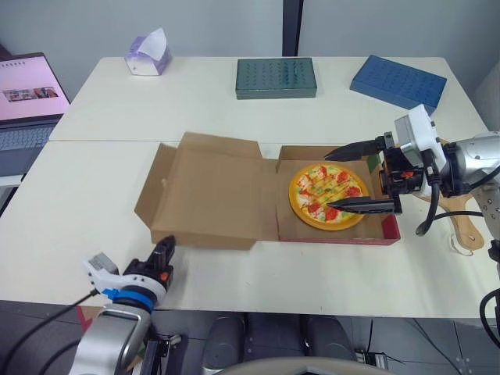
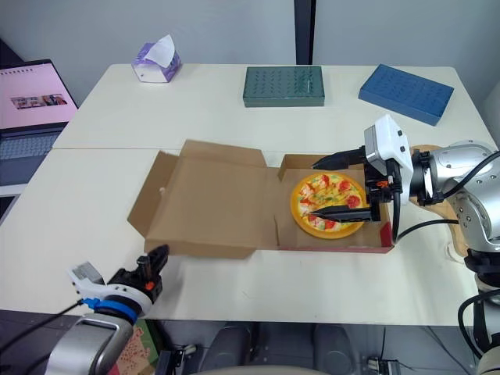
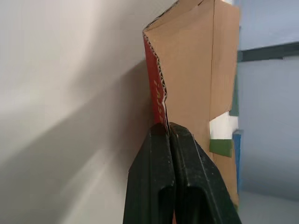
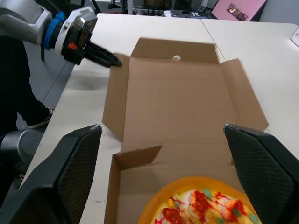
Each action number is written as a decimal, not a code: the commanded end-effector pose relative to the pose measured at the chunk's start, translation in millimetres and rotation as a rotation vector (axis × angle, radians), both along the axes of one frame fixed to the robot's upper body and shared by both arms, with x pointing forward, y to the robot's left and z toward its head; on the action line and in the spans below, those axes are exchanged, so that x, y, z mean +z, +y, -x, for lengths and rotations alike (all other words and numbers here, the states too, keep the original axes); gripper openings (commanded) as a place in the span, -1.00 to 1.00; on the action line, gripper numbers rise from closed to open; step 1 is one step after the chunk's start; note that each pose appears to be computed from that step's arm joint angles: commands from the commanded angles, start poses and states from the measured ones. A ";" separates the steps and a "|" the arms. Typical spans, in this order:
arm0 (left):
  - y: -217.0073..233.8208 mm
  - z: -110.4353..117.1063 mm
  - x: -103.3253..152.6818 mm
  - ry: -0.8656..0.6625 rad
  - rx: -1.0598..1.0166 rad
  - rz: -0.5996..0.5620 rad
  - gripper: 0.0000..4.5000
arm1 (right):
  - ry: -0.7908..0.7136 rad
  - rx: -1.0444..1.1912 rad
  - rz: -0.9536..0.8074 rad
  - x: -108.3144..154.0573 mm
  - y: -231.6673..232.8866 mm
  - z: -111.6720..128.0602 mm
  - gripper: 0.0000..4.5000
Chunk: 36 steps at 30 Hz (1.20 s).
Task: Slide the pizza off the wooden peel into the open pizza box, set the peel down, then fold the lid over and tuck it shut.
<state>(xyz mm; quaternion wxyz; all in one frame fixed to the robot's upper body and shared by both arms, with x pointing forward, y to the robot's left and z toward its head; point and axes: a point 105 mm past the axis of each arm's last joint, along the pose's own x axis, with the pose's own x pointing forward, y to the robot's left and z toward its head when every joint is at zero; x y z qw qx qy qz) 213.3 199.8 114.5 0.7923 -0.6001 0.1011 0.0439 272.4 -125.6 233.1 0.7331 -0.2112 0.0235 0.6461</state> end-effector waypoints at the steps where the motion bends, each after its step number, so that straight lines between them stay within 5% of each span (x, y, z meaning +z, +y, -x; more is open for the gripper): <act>1: -2.2 -6.6 25.4 -0.095 -0.008 0.009 -0.99 | -0.052 0.009 -0.013 9.9 1.7 4.6 1.00; 14: 15.0 -18.5 32.6 -0.163 -0.036 -0.154 -0.99 | -0.079 -0.032 -0.001 4.1 4.8 -0.7 1.00; 31: 24.2 -19.9 5.6 -0.132 -0.116 -0.157 -0.99 | -0.078 -0.035 0.016 3.8 7.5 -0.5 1.00; 36: 26.3 -20.9 4.8 -0.159 -0.128 -0.112 -0.36 | -0.071 -0.011 0.029 3.8 9.2 4.1 1.00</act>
